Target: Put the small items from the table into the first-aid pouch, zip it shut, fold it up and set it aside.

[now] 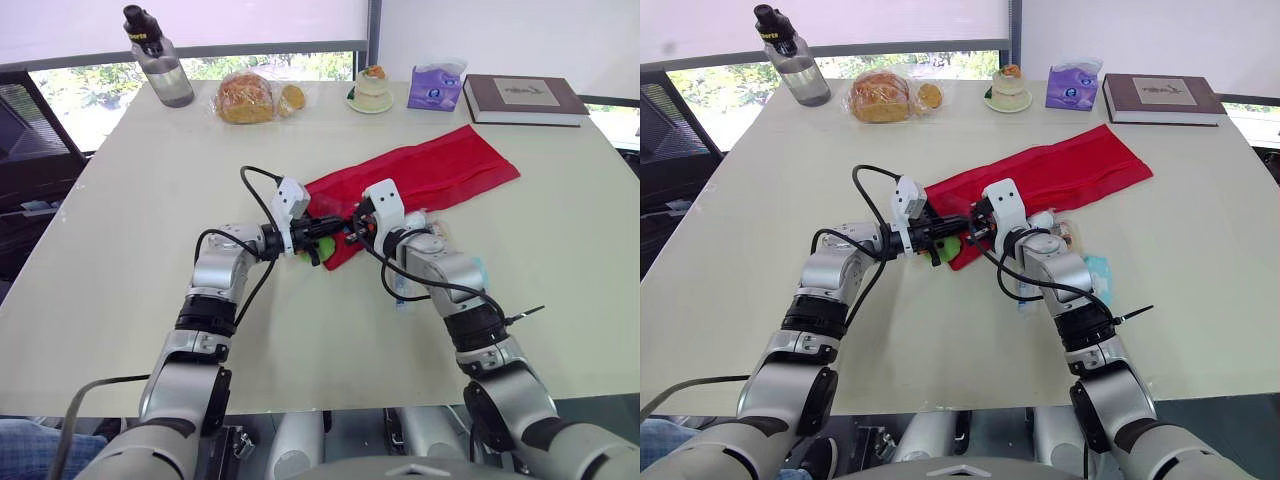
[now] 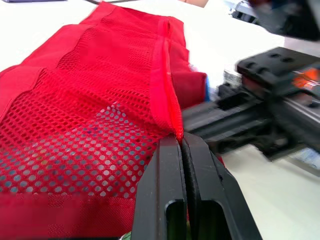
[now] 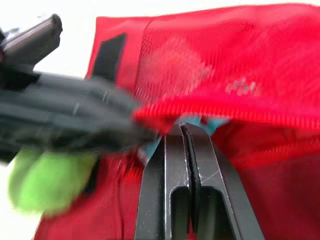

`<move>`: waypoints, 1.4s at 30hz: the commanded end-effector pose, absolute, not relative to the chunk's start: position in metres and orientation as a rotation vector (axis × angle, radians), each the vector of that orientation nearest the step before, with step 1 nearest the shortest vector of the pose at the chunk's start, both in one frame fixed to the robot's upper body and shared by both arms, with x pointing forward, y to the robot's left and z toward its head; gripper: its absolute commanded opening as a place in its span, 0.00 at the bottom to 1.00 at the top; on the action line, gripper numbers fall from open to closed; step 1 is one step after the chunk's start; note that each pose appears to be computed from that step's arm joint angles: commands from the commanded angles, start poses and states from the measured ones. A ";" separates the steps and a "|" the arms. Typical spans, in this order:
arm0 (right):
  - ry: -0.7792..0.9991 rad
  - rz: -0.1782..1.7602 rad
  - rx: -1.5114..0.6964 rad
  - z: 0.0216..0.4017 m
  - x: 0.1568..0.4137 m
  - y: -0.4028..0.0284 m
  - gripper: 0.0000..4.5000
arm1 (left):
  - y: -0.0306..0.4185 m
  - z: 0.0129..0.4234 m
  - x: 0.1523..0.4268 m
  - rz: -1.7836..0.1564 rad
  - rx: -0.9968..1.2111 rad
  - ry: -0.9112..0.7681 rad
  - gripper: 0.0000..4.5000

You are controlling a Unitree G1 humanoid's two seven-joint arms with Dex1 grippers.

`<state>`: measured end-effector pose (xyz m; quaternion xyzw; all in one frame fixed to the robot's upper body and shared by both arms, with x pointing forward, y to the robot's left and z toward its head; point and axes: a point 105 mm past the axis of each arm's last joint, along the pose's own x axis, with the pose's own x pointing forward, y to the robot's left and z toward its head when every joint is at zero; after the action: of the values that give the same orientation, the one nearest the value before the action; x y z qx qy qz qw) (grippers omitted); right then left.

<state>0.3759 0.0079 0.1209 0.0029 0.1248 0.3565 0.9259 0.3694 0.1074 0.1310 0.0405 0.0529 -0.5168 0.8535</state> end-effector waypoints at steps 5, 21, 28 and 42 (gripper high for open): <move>0.168 0.818 0.093 0.148 0.373 0.031 0.01 | 0.094 0.137 0.361 -1.147 0.101 0.083 0.00; 0.259 0.793 0.005 0.115 0.389 0.049 0.01 | 0.088 0.120 0.352 -1.148 0.159 0.104 0.00; 0.222 0.675 0.031 0.121 0.408 0.044 0.01 | 0.089 0.114 0.346 -1.143 0.157 0.123 0.00; 0.175 0.777 0.107 0.135 0.380 0.028 0.01 | 0.119 0.113 0.362 -1.043 0.229 0.143 0.00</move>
<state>0.3897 0.0233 0.1192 0.0466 0.1027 0.3487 0.9304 0.3598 0.1144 0.1137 0.0997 0.0645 -0.5011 0.8572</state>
